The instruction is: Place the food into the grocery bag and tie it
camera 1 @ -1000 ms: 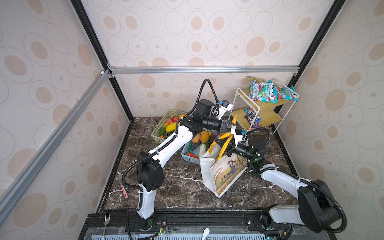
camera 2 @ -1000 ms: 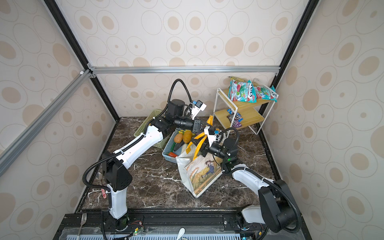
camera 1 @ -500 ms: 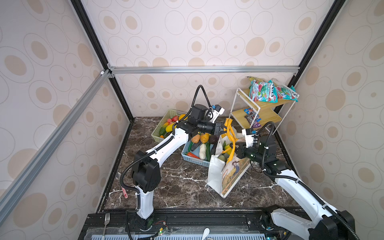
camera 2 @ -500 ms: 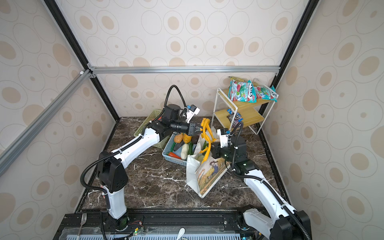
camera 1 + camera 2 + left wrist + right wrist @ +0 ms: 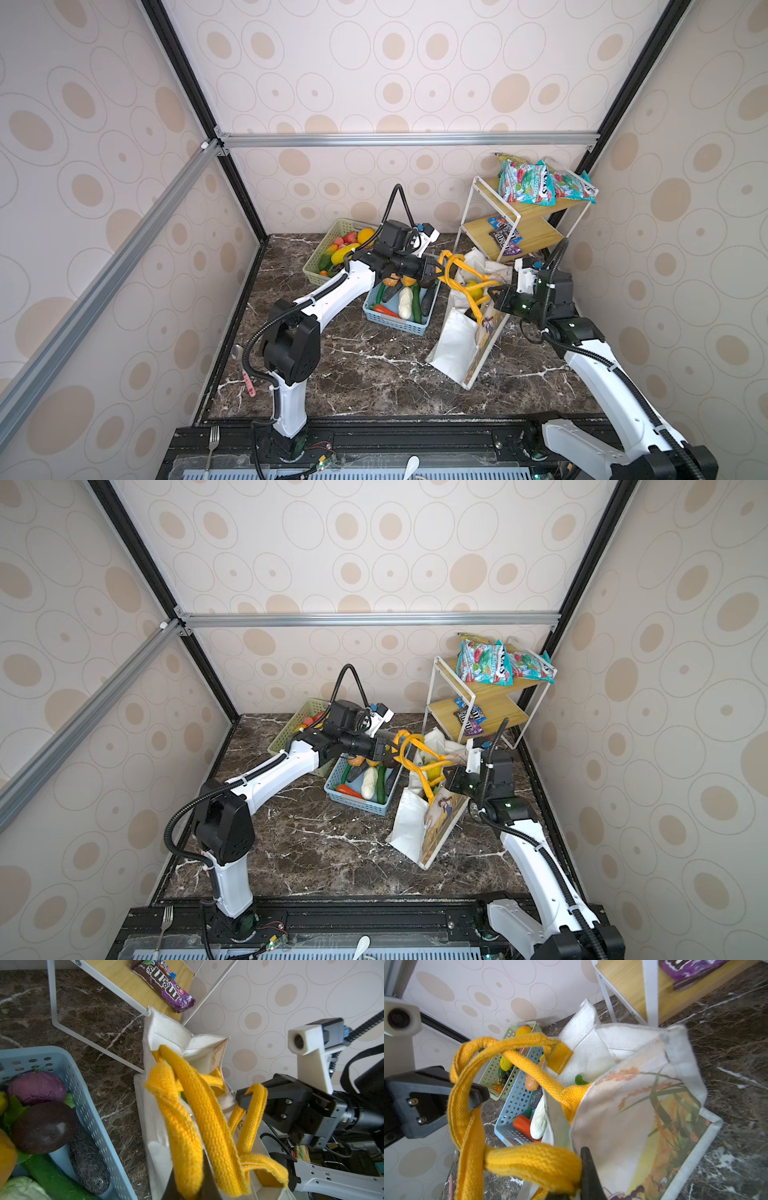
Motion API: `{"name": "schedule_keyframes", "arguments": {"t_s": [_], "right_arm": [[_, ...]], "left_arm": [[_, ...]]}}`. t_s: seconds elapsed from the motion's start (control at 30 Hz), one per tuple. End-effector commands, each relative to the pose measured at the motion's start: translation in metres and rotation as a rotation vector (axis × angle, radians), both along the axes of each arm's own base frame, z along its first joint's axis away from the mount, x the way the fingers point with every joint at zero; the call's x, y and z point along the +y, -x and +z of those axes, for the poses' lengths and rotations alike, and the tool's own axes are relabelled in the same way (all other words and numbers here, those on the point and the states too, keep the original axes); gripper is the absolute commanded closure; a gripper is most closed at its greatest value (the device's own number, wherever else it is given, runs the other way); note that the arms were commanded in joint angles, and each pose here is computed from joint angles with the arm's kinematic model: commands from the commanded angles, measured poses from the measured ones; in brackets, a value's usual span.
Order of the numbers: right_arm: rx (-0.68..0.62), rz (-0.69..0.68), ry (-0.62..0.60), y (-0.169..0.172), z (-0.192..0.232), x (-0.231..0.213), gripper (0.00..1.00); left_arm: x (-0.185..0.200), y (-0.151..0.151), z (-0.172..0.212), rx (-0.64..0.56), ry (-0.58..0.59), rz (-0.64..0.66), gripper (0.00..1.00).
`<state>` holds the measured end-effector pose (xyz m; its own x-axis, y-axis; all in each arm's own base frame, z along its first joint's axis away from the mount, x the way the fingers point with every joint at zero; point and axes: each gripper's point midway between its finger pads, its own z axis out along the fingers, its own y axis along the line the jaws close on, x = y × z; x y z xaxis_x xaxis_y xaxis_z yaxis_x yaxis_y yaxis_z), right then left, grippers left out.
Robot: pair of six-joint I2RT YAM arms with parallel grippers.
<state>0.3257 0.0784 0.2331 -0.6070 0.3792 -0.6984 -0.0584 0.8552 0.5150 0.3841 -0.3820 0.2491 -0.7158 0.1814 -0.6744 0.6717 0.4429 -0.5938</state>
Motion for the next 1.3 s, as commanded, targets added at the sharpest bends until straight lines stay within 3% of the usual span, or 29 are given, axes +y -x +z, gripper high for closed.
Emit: {"name": "schedule_keyframes", "arguments": {"t_s": [0.0,0.43,1.03,1.27], "right_arm": [[0.015,-0.185,0.029,0.002,-0.003,-0.038,0.97],[0.156,-0.352,0.017,0.015,-0.048,-0.085,1.0],[0.301,-0.353,0.021,0.024,-0.084,-0.106,0.99],[0.329,-0.326,-0.047,0.02,-0.106,-0.098,0.96]], "left_arm": [[0.029,-0.015,-0.024,0.011,-0.104,0.077,1.0],[0.072,-0.031,-0.074,0.115,-0.178,0.201,1.0],[0.099,-0.051,-0.08,0.119,-0.176,0.283,1.0],[0.085,-0.044,-0.093,0.108,-0.213,0.237,1.0]]}}
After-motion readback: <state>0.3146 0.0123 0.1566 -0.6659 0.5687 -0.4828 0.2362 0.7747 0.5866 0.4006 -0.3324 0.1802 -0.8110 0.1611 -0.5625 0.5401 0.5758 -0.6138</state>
